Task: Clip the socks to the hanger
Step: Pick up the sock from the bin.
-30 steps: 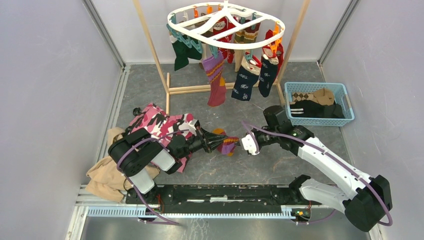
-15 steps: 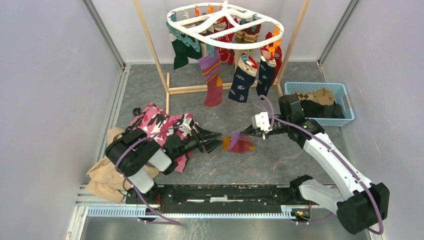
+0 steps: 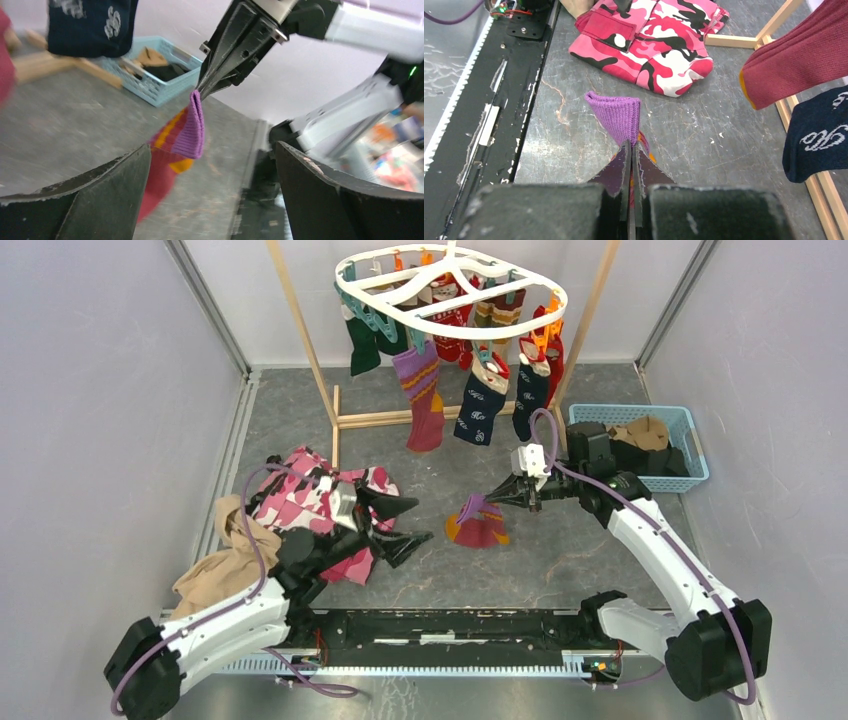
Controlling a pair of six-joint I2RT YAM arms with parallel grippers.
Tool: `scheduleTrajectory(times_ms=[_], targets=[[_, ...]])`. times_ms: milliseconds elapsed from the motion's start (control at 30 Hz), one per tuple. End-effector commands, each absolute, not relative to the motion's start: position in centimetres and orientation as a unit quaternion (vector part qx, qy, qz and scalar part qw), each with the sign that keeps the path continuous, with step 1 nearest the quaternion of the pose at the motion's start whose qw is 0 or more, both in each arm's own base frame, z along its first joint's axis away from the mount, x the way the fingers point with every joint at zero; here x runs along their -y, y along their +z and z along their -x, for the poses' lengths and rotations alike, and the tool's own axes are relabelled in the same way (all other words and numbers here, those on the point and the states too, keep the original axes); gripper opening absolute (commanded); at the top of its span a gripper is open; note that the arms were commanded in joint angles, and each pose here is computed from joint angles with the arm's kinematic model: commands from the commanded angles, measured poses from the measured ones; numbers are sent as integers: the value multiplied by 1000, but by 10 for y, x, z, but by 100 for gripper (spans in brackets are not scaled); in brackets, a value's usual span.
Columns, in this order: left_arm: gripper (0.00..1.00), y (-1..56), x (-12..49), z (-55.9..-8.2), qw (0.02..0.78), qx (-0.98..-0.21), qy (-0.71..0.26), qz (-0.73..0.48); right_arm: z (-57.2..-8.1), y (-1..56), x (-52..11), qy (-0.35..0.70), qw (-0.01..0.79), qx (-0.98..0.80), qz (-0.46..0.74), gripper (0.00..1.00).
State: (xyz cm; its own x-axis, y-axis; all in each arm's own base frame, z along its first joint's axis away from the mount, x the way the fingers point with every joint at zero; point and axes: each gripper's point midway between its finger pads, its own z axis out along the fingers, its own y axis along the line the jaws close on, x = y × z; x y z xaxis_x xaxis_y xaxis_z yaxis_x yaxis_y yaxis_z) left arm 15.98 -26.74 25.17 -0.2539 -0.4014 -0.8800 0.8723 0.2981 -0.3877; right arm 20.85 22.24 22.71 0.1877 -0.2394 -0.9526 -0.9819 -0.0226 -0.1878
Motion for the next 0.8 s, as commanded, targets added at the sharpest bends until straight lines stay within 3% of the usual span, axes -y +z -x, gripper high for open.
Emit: scheduleTrajectory(times_ms=[0,200,433,767], targets=[[100,219,252,-162,676,-513,-413,-332,-209,253,-229,408,496,-478,598,0],[100,219,270,-160,698,-459,-364,-411,-209,261,-234,438,485,-477,587,0],[98,219,291,-172,707,-444,-361,-416,-210,270,-236,445,485,-472,587,0],[76,255,316,-189,735,-406,-383,-385,-205,271,-244,461,470,-467,591,0]])
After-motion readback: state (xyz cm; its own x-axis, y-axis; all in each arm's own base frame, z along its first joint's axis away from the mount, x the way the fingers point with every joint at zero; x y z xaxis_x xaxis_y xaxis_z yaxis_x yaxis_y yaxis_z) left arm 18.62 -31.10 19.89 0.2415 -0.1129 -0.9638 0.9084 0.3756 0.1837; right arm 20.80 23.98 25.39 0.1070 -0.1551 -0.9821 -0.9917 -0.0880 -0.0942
